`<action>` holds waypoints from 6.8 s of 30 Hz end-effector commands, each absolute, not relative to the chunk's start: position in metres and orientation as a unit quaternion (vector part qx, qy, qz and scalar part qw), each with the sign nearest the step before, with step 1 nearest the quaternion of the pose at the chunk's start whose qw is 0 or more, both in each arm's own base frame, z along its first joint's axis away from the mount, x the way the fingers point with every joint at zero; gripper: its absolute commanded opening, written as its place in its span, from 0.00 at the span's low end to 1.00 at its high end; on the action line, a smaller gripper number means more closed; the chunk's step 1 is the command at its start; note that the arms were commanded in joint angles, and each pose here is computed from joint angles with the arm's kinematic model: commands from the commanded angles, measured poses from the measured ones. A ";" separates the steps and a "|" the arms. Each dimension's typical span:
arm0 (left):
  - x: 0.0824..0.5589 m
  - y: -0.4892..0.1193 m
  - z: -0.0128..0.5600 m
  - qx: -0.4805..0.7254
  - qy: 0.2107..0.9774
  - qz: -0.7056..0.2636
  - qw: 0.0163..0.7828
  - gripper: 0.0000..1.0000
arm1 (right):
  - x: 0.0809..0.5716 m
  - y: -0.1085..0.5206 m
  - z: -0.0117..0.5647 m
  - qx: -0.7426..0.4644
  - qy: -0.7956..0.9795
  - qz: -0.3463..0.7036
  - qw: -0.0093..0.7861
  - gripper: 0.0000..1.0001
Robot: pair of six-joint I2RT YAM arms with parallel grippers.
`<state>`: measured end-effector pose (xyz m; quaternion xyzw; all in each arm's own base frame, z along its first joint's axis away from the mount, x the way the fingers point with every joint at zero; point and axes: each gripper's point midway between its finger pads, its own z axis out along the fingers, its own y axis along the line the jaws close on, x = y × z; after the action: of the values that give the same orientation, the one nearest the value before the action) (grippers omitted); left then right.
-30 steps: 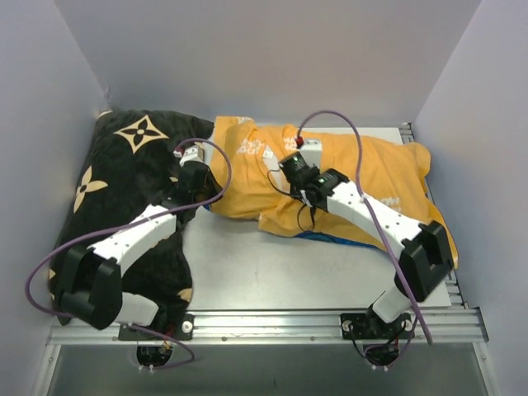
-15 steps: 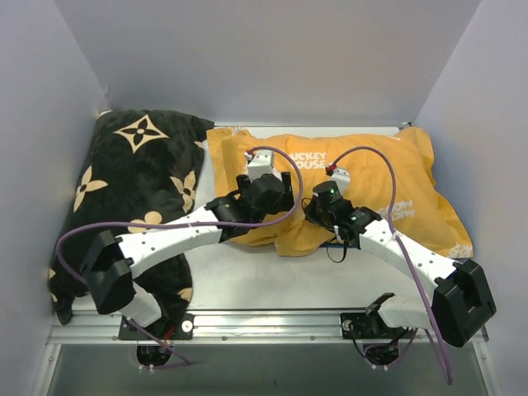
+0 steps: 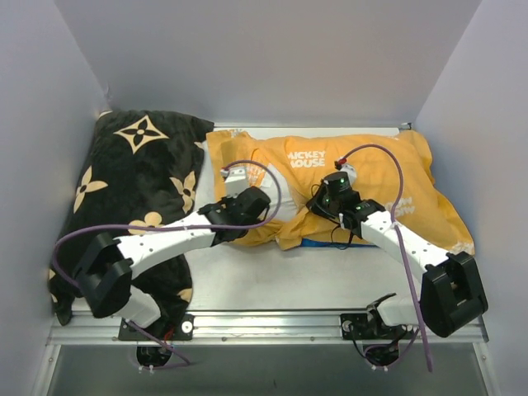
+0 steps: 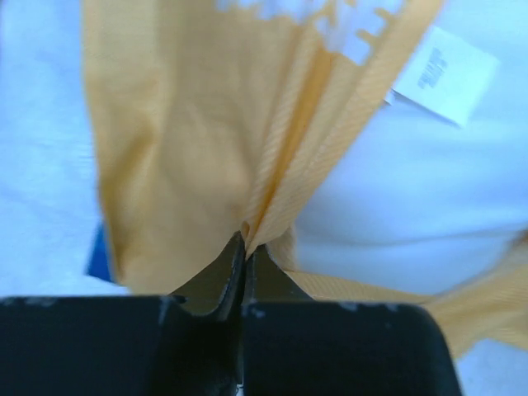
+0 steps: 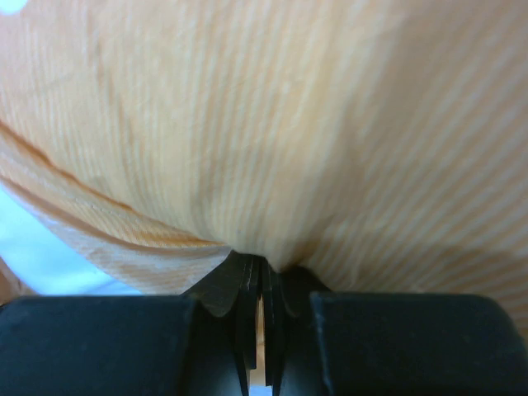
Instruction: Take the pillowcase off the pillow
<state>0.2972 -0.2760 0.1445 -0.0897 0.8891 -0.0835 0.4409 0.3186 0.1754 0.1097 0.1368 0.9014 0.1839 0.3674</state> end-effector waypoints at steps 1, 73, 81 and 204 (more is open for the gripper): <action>0.284 -0.213 0.129 -0.124 0.897 -0.040 0.422 0.00 | 0.337 0.145 0.112 0.181 0.895 0.163 0.373 0.00; 0.229 -0.233 0.024 -0.126 0.905 -0.215 0.344 0.00 | 0.404 0.262 0.295 0.078 0.859 0.316 0.395 0.00; 0.200 -0.251 -0.004 -0.098 0.921 -0.208 0.313 0.00 | 0.434 0.246 0.299 0.112 0.852 0.319 0.401 0.00; 0.295 -0.267 0.240 -0.148 0.757 -0.430 0.470 0.97 | 0.319 0.341 0.305 0.002 0.766 0.569 0.300 0.00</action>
<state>0.3008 -0.2424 0.2148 -0.1646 0.7820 -0.3827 0.4637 0.3210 0.3135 0.2366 0.0482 0.8272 0.4940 0.2636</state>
